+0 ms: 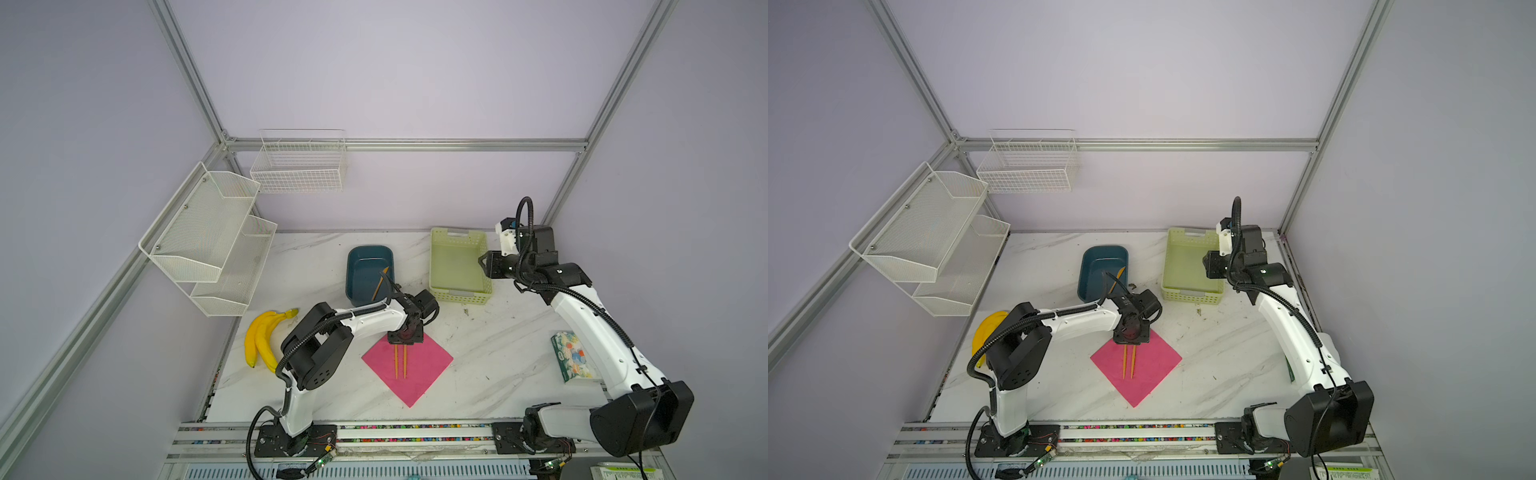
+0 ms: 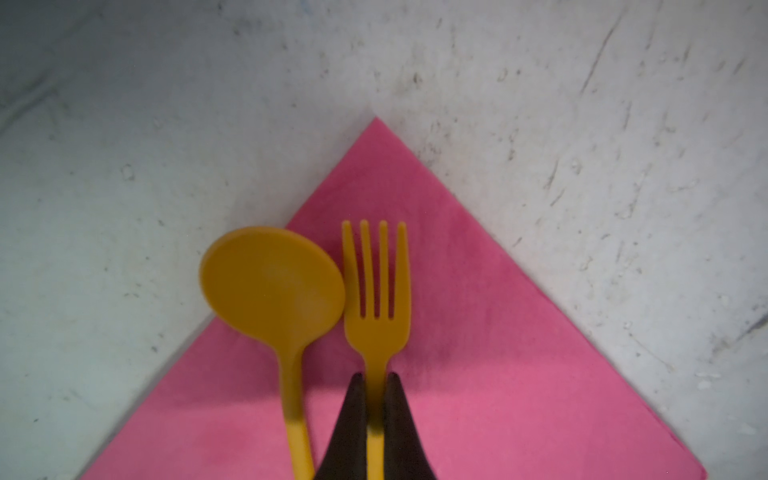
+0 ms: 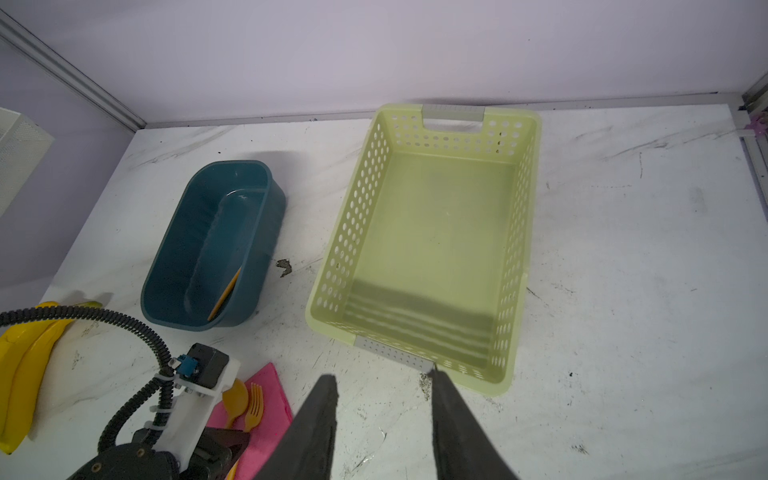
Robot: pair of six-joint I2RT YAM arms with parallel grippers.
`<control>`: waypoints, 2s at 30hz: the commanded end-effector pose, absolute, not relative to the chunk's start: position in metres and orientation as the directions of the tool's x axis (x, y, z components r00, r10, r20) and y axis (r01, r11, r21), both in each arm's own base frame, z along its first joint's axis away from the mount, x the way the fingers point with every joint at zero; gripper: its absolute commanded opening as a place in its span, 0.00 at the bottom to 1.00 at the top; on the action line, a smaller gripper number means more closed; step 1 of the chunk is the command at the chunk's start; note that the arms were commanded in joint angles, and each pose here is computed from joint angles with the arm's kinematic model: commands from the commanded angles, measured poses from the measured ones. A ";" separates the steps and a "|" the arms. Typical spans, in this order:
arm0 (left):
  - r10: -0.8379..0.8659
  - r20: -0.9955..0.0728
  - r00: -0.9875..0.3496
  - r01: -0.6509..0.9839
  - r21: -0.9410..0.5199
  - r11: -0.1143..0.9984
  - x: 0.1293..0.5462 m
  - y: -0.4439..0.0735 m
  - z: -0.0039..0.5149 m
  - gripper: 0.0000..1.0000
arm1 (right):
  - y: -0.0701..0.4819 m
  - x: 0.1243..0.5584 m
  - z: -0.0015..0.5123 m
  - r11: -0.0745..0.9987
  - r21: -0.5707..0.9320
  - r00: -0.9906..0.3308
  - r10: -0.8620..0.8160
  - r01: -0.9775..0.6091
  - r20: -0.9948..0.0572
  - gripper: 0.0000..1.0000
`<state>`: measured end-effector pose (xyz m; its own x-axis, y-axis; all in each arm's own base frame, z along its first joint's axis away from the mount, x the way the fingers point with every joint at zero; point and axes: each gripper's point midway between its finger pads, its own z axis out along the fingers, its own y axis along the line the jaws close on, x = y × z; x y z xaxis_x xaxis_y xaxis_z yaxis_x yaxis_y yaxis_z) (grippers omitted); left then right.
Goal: Place the utensils on the paper napkin and roll it up
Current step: 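Lower the yellow fork onto the pink napkin beside the spoon, then open the left gripper to release the yellow fork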
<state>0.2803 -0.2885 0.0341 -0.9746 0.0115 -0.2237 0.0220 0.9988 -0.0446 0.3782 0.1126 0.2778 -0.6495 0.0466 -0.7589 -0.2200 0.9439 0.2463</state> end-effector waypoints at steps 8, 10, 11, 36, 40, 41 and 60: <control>-0.019 -0.216 -0.976 -0.007 -0.058 0.998 0.282 -0.289 0.031 0.14 | 0.114 0.374 0.280 0.943 0.236 -0.639 0.033 -0.236 -0.768 0.41; -0.026 -0.218 -0.976 -0.013 -0.064 0.998 0.282 -0.290 0.032 0.14 | 0.114 0.374 0.280 0.942 0.236 -0.638 0.033 -0.236 -0.770 0.41; -0.029 -0.218 -0.976 -0.015 -0.067 0.998 0.282 -0.290 0.032 0.14 | 0.114 0.374 0.281 0.942 0.235 -0.637 0.032 -0.238 -0.771 0.41; -0.040 -0.224 -0.974 -0.023 -0.081 0.996 0.285 -0.294 0.035 0.17 | 0.114 0.373 0.281 0.941 0.237 -0.636 0.031 -0.241 -0.771 0.41; -0.042 -0.230 -0.972 -0.023 -0.084 0.996 0.285 -0.293 0.041 0.21 | 0.114 0.373 0.281 0.941 0.237 -0.636 0.032 -0.240 -0.771 0.41; -0.042 -0.232 -0.972 -0.022 -0.088 0.996 0.285 -0.294 0.043 0.21 | 0.115 0.373 0.281 0.941 0.237 -0.636 0.031 -0.242 -0.771 0.41; -0.044 -0.427 -0.903 0.014 -0.132 0.991 0.297 -0.277 0.156 0.25 | 0.114 0.375 0.278 0.943 0.234 -0.644 0.029 -0.236 -0.764 0.41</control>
